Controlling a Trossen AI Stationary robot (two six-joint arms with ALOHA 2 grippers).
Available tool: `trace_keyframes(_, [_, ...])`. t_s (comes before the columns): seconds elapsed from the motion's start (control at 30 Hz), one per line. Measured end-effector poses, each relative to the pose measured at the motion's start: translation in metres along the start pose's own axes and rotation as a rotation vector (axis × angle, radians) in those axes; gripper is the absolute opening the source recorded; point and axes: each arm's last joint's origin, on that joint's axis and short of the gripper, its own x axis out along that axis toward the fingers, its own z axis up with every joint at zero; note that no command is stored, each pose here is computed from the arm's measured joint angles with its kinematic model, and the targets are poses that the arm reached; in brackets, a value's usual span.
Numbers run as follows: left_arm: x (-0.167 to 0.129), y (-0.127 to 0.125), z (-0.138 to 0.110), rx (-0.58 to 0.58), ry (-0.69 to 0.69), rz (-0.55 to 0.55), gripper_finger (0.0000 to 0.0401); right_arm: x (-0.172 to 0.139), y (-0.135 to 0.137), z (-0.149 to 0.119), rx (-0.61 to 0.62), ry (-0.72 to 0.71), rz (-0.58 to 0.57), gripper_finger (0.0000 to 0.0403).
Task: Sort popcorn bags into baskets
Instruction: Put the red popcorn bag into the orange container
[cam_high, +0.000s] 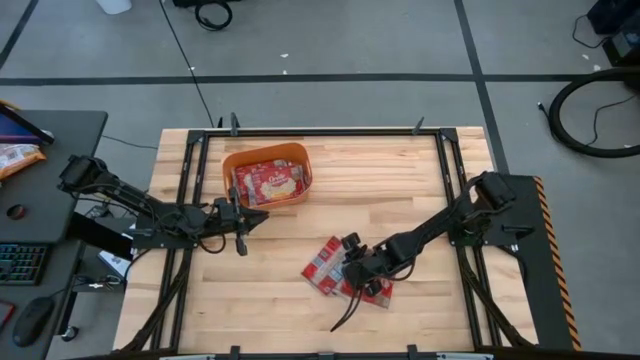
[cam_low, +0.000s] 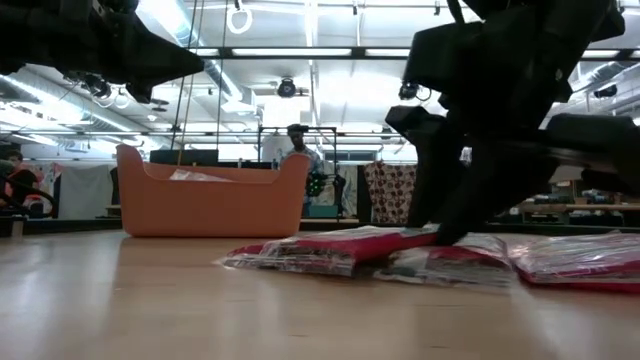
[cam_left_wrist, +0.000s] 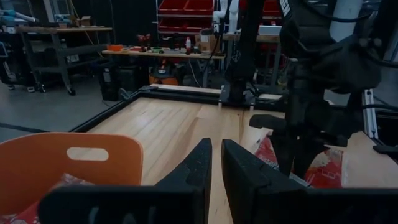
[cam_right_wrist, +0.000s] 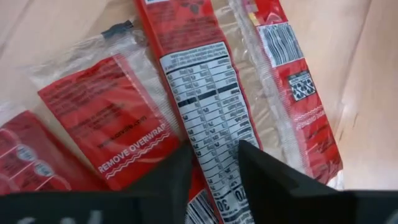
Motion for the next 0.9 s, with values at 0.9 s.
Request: trace_keyframes(0.9, [0.011,-0.012,-0.018,0.143,0.064,-0.15,0.0116,-0.043,-0.077,0.011,0.543,-0.191,0.032,0.0004])
